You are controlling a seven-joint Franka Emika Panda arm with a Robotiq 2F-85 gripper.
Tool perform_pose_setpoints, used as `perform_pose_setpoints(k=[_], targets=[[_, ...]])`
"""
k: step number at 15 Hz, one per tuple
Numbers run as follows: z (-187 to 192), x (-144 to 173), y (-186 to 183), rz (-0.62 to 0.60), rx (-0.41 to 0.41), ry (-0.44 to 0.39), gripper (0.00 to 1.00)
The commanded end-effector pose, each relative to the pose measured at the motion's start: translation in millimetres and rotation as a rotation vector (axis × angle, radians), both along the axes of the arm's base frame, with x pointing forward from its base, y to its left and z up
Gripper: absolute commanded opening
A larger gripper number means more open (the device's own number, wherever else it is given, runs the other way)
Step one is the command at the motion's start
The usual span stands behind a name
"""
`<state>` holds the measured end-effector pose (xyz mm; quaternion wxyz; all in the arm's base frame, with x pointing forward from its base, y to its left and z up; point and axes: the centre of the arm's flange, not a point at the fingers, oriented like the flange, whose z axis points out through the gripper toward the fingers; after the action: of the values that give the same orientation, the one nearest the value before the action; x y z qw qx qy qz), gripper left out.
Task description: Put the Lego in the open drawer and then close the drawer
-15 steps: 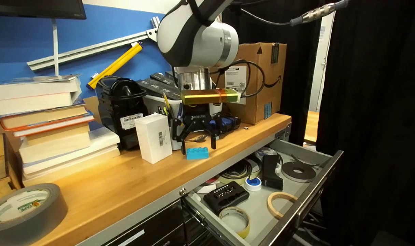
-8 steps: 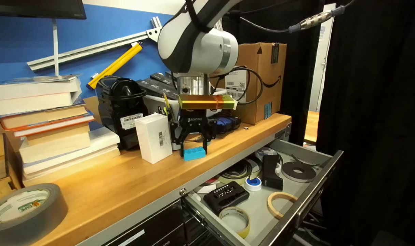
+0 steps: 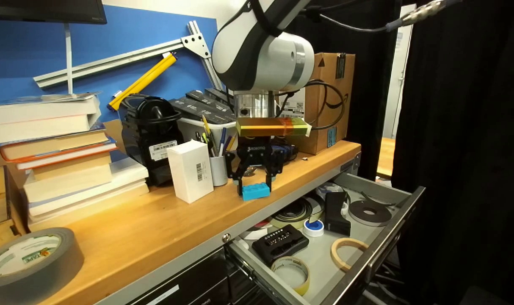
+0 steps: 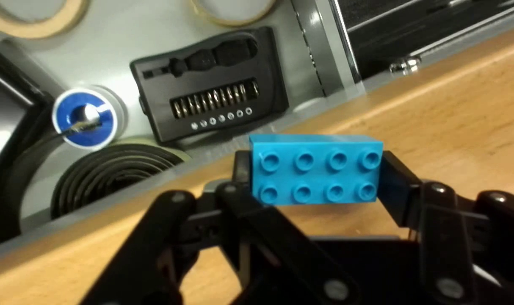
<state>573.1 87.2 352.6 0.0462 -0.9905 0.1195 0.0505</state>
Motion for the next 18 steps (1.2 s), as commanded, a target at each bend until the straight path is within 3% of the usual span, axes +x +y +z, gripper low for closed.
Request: perform_pose_setpoints(k=[1,4,10,11,12,14,18], targets=[[19,-77,-17,0.021,-0.013,0.011,0.47],[6,-110,-33,0.02,-0.027,0.034,0.47],[-57,-105,-68,-0.106,0.004,0.057,0.47],[-64,-104,-73,-0.121,0.012,0.061,0.83],[-68,-103,-77,-0.123,0.027,0.068,0.95],[-65,-113,-91,-0.113,0.034,0.088,1.0],[-58,-151,-127,-0.022,0.033,0.203,1.0]])
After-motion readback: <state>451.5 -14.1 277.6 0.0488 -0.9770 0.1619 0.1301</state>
